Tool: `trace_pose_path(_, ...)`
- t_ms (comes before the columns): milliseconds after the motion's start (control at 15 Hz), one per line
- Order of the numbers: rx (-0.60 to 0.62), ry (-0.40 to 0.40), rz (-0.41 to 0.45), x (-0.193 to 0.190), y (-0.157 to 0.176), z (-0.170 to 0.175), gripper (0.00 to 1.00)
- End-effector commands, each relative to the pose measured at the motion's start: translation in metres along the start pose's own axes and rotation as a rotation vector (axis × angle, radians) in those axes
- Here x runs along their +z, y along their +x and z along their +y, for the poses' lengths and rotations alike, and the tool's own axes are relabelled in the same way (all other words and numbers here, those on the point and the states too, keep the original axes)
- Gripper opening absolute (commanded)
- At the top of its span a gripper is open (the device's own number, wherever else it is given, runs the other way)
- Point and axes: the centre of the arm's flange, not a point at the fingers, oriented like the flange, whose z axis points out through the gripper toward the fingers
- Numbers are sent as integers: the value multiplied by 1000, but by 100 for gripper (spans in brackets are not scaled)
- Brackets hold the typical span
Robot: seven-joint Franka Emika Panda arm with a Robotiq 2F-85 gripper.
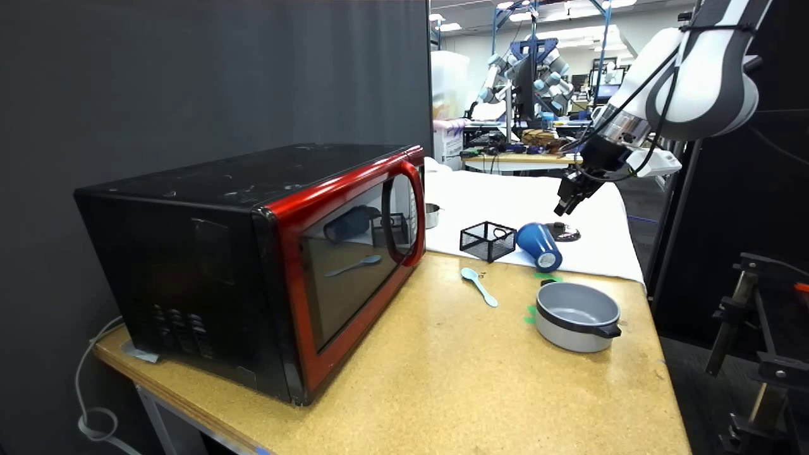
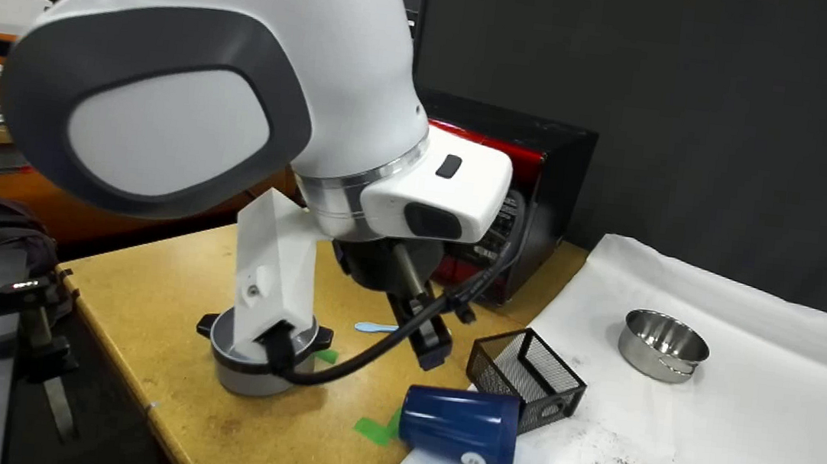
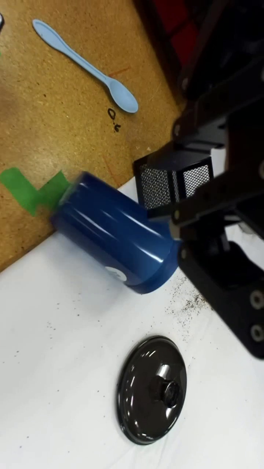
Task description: Put the marker inside the blue cup
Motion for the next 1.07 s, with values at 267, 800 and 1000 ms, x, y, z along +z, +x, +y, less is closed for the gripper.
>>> trace_pose_path(267, -10, 6, -29, -3, -36, -9, 31)
trace_pose_path(800, 20, -120, -262, -8, 2, -5, 59)
trace_pose_path(1000, 45, -155, -346, -20, 30, -2, 86)
